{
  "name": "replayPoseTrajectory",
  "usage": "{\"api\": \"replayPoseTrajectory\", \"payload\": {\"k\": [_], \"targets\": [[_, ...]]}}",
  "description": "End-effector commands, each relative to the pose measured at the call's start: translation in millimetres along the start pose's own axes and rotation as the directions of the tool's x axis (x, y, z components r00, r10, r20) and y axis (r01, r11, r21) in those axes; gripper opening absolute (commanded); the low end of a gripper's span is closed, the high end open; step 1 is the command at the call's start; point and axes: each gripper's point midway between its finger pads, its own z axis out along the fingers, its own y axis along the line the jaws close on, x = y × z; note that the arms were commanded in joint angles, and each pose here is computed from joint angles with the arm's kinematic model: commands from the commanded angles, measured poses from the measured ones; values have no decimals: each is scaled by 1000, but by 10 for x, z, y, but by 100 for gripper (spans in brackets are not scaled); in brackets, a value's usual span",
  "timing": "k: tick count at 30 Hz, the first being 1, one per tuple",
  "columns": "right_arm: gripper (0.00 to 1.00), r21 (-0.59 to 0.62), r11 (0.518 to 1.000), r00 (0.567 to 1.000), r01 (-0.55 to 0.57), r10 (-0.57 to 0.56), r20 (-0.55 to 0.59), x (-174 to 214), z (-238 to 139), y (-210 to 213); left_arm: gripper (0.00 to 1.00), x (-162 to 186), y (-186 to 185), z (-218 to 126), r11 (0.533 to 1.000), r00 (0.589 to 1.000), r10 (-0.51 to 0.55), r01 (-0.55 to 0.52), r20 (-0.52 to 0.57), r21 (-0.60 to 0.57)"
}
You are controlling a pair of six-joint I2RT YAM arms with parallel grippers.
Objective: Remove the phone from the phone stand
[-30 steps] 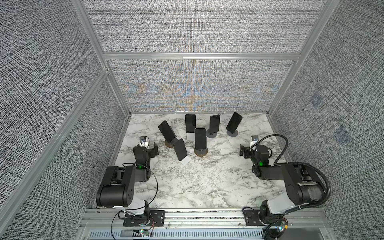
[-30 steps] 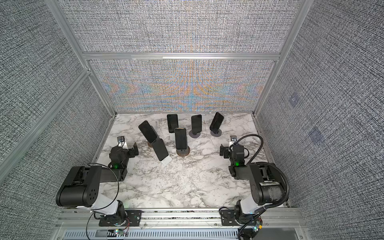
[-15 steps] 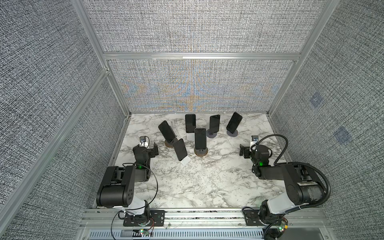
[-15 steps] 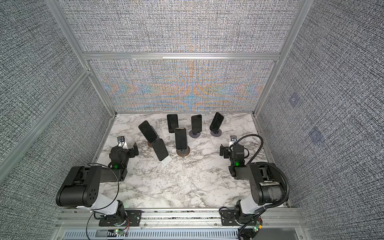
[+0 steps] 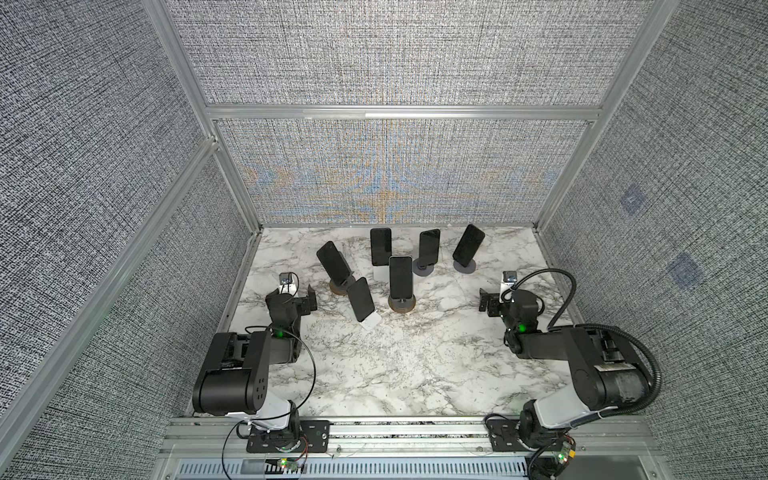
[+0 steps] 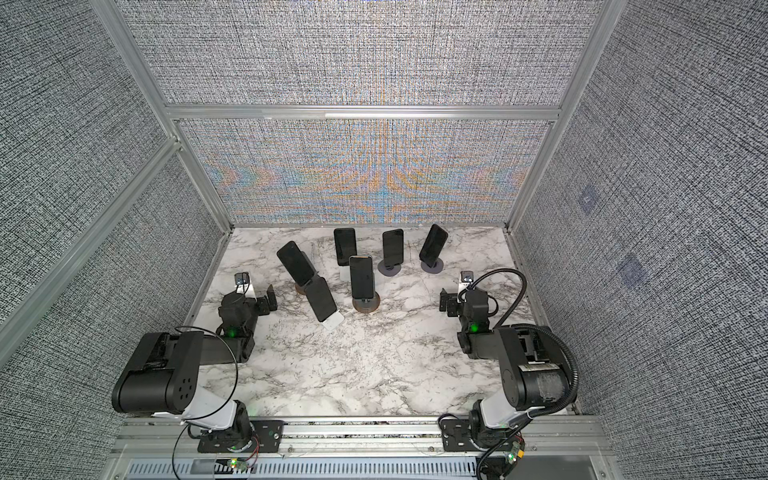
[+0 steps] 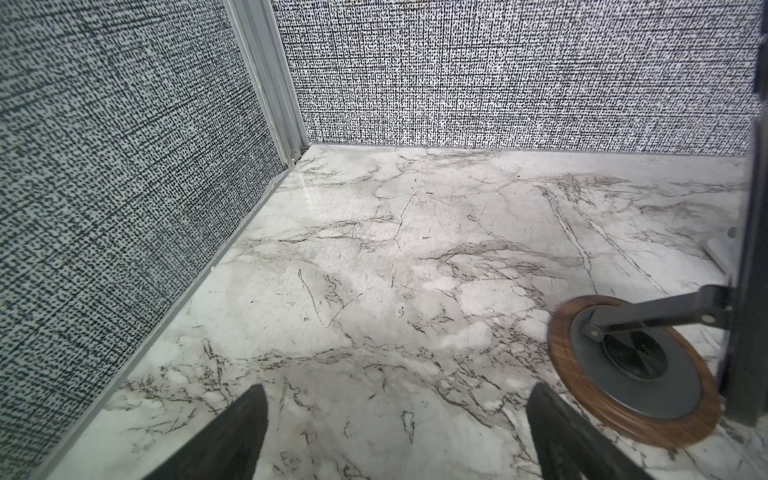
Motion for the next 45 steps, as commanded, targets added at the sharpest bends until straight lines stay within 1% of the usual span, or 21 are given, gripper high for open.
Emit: {"api": "replayPoseTrajectory", "payload": {"k": [1, 4, 6, 9, 12, 13, 16, 18, 20, 21, 23, 25, 29, 32, 36, 38, 40, 41, 43, 45], "targets": [[99, 9, 1000, 1000, -17, 17, 22, -103, -27, -20, 97, -180, 92, -87, 999, 999, -14, 15, 32, -47], [99, 15, 1000, 1000, -14, 14, -5, -353, -145, -45, 97, -481, 185, -300, 996, 997, -34, 40, 71, -83], [99, 18, 1000, 999, -24, 25, -29, -500, -218, -58, 97, -690, 224, -430, 993, 995, -65, 72, 72, -94], [99, -11, 999, 990, -41, 39, -138, -603, -351, 8, 96, -1054, 174, -561, 993, 994, -98, 101, 50, -54], [99, -17, 997, 967, -73, 66, -245, -611, -487, 43, 96, -1295, 24, -527, 993, 993, -116, 116, -7, 26], [99, -45, 995, 955, -91, 74, -287, -615, -530, 97, 96, -1328, -28, -481, 992, 992, -115, 117, -55, 47], [99, -147, 980, 894, -134, 56, -444, -609, -692, 304, 96, -1420, -190, -344, 988, 982, -81, 102, -168, 118], [98, -203, 966, 854, -160, 32, -520, -668, -824, 413, 95, -1489, -243, -253, 984, 976, -86, 115, -200, 135], [97, -239, 953, 818, -184, 14, -575, -664, -950, 495, 94, -1541, -387, -177, 972, 972, -51, 101, -228, 213], [96, -253, 949, 810, -190, 6, -586, -662, -998, 526, 94, -1549, -460, -148, 963, 968, -37, 101, -247, 251], [95, -290, 934, 808, -208, -3, -589, -682, -1098, 599, 92, -1538, -633, -76, 934, 956, -14, 116, -292, 337], [94, -313, 923, 811, -223, -2, -584, -707, -1163, 649, 89, -1507, -731, 0, 914, 946, 1, 130, -323, 385], [89, -340, 906, 804, -250, -1, -595, -727, -1273, 721, 79, -1383, -865, 140, 880, 922, 9, 176, -387, 442], [89, -355, 898, 797, -262, -7, -605, -711, -1317, 759, 73, -1297, -952, 198, 855, 910, 14, 204, -415, 477], [89, -357, 898, 793, -257, -16, -609, -689, -1328, 774, 69, -1200, -1076, 207, 812, 899, 37, 228, -436, 538], [89, -356, 900, 794, -252, -18, -608, -690, -1320, 775, 66, -1135, -1091, 235, 808, 891, 35, 241, -452, 537], [89, -354, 903, 795, -244, -23, -606, -689, -1313, 776, 59, -1093, -1081, 259, 815, 887, 37, 239, -460, 528], [89, -353, 904, 795, -240, -25, -606, -685, -1308, 775, 58, -1072, -1073, 274, 818, 886, 38, 238, -463, 523], [89, -354, 907, 798, -228, -34, -602, -681, -1308, 775, 54, -1066, -1066, 282, 821, 888, 42, 230, -457, 522], [89, -350, 914, 799, -205, -50, -599, -662, -1300, 771, 48, -1071, -1066, 285, 821, 893, 44, 223, -448, 526]]}}
